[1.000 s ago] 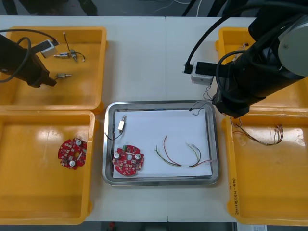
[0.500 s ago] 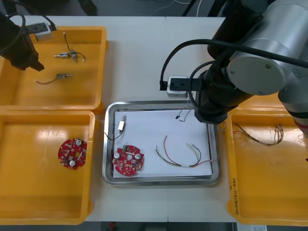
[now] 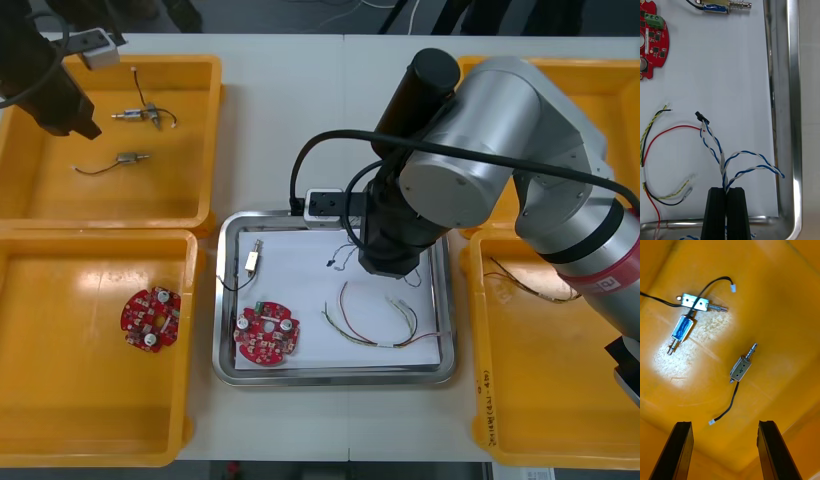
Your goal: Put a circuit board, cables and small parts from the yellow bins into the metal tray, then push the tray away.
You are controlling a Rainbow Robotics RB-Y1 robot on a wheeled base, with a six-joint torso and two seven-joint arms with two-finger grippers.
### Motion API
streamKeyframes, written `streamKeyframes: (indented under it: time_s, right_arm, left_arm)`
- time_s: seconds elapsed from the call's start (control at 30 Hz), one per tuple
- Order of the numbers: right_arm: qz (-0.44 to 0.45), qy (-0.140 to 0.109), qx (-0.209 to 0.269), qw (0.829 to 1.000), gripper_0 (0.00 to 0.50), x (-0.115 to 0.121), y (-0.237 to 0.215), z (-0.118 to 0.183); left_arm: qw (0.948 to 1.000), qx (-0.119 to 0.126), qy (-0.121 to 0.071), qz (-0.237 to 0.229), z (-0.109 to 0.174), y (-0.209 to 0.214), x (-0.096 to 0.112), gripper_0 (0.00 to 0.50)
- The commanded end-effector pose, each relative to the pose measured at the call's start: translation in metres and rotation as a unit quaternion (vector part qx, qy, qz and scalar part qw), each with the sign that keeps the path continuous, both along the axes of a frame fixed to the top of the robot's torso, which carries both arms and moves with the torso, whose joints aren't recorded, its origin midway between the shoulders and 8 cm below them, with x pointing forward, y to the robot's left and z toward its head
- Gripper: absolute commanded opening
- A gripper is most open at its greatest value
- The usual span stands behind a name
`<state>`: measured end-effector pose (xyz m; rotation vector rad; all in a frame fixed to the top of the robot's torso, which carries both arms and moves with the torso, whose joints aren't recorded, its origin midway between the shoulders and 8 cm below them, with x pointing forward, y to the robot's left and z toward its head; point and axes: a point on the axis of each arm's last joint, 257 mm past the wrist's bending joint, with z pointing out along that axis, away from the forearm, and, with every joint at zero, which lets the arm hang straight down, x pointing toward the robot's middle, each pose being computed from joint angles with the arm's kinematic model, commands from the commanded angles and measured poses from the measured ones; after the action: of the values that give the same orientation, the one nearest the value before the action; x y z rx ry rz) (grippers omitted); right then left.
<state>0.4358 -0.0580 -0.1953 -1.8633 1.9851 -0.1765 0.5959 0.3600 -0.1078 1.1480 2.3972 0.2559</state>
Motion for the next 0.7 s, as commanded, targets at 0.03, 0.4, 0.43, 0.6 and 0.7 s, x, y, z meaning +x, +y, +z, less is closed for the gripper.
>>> streamKeyframes:
  time_s: [0.03, 0.4, 0.43, 0.6, 0.7]
  right_arm:
    - [0.01, -0.007, 0.007, 1.0, 0.0, 0.0, 0.026, -0.004]
    - [0.007, -0.009, -0.018, 1.0, 0.0, 0.01, 0.021, -0.037]
    - [0.005, -0.01, -0.019, 1.0, 0.0, 0.011, 0.02, -0.038]
    - [-0.002, -0.01, -0.024, 1.0, 0.0, 0.019, 0.012, -0.049]
    - [-0.005, -0.012, -0.021, 1.0, 0.0, 0.022, 0.012, -0.053]
  left_arm:
    - [0.9961, 0.06, -0.023, -0.06, 0.016, 0.014, 0.005, 0.5]
    - [0.9911, 0.066, -0.023, -0.113, -0.014, -0.019, 0.012, 0.5]
    - [0.9908, 0.067, -0.023, -0.115, -0.016, -0.021, 0.013, 0.5]
    - [0.9884, 0.075, -0.024, -0.13, -0.023, -0.028, 0.015, 0.5]
    - [0.9867, 0.082, -0.026, -0.138, -0.028, -0.029, 0.017, 0.5]
